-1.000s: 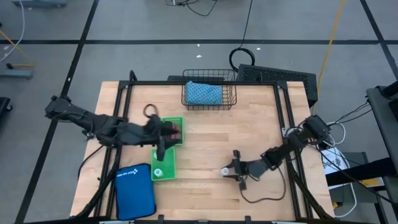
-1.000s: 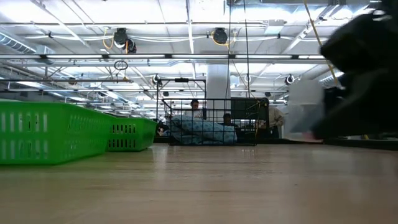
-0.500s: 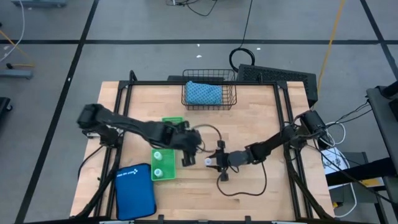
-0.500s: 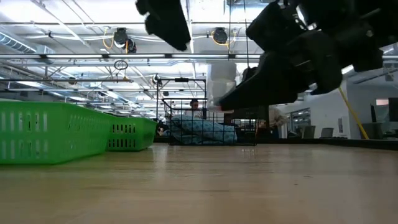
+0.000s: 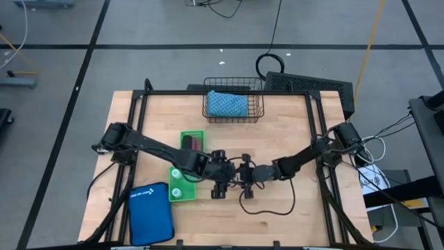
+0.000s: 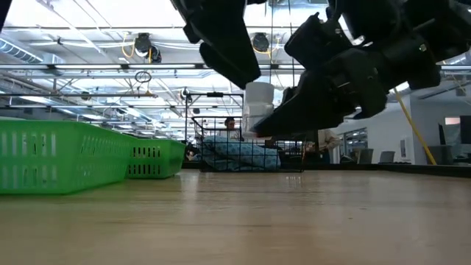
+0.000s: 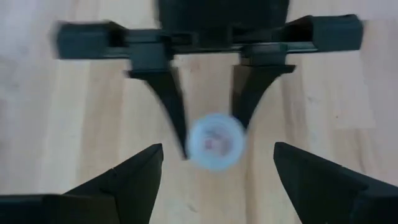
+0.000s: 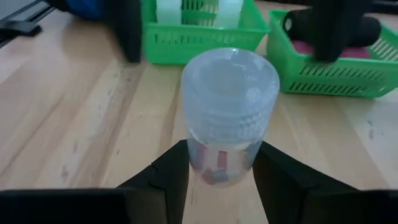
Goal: Pick & Place Medicine items
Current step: Put the white pill bottle into the bottom green bin
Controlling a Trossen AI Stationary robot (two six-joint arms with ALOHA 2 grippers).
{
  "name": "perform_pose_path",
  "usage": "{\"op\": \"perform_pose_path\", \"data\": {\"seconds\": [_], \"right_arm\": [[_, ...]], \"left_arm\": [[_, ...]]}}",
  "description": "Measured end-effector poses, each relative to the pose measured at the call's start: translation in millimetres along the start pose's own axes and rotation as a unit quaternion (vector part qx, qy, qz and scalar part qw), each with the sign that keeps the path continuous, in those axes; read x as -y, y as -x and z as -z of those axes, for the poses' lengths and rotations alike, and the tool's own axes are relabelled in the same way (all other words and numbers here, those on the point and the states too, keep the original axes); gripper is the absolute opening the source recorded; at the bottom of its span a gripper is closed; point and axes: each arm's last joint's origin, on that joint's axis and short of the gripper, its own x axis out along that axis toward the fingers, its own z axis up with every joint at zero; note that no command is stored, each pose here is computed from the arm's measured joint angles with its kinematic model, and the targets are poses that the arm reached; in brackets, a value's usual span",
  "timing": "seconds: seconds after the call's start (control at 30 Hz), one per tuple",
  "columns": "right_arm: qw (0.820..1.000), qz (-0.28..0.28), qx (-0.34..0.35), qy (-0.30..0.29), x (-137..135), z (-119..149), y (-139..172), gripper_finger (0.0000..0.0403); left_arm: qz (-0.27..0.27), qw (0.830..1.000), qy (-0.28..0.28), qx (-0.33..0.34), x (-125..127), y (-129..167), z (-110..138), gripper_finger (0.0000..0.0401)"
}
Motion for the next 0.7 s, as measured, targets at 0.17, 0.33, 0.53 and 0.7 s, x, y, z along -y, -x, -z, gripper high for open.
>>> {"op": "perform_pose_path", "data": {"seconds": [0.17, 0.33, 0.53, 0.7], "right_arm": [[1.0, 0.002, 0.001, 0.001, 1.8, -0.2, -0.4, 0.0144], [1.0, 0.002, -0.004, 0.002, 1.8, 0.7, -0.4, 0.0148], [1.0, 0.001, 0.0, 0.001, 1.5, -0.1, -0.4, 0.0146], [1.0, 0.001, 0.0, 0.001, 1.5, -0.2, -0.4, 0.0146]], "left_arm": [[0.007, 0.999, 0.03, -0.011, -3.2, -8.3, 1.2, 0.031], [0.007, 0.999, 0.045, 0.007, -8.9, -13.0, -3.0, 0.0293], [0.011, 0.999, 0.042, -0.002, -8.8, -21.3, -0.5, 0.0273], [0.022, 0.999, 0.048, -0.001, -11.2, -22.5, -1.8, 0.0254]]}}
